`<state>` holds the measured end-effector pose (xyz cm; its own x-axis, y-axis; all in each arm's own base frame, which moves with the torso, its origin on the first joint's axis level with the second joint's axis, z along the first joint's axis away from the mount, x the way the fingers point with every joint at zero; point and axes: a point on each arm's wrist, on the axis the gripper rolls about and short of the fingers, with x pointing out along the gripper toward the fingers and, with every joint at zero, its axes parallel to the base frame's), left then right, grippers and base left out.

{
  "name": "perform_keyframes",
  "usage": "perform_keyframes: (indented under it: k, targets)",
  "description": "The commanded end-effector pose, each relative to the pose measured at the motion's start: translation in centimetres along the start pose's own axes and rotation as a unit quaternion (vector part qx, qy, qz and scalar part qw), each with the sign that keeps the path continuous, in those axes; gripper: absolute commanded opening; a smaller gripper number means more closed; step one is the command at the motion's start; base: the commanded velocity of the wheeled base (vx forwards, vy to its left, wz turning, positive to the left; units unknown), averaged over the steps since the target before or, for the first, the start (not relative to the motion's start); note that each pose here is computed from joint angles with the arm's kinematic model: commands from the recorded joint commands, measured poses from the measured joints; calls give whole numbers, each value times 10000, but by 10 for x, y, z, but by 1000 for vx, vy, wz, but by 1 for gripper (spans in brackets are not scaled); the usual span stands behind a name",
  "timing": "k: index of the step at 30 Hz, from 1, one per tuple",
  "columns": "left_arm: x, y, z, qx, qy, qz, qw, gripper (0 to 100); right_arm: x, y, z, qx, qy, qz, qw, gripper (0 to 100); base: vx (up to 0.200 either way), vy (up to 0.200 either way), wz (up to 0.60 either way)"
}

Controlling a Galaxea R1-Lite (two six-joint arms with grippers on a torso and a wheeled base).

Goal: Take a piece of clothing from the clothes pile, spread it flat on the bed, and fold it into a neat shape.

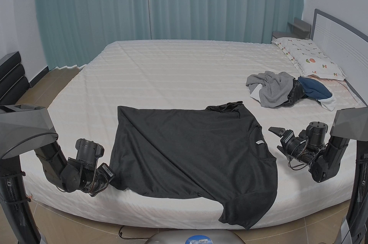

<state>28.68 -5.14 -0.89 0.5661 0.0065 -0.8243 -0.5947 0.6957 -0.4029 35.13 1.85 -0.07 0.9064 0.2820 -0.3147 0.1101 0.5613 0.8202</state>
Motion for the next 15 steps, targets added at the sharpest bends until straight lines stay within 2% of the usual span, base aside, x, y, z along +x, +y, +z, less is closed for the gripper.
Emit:
perform_keyframes:
  k: [1,5,8,12,15]
  targets:
    - [-14,12,0,325,-74,139,9993,0,-5,2,-2,-40,40,-41,10000,100,0,0,0]
    - [-14,19,4,425,-199,340,9983,0,-11,1,-8,-233,135,-132,9996,100,0,0,0]
    - [-15,27,5,547,-85,567,9969,0,-18,4,-9,-465,159,-170,9986,100,0,0,0]
    - [-17,34,8,667,9,736,9951,0,-32,14,-5,-507,104,-184,9985,100,0,0,0]
    - [-17,35,8,692,19,750,9948,0,-43,13,-10,-429,350,-476,9973,100,0,0,0]
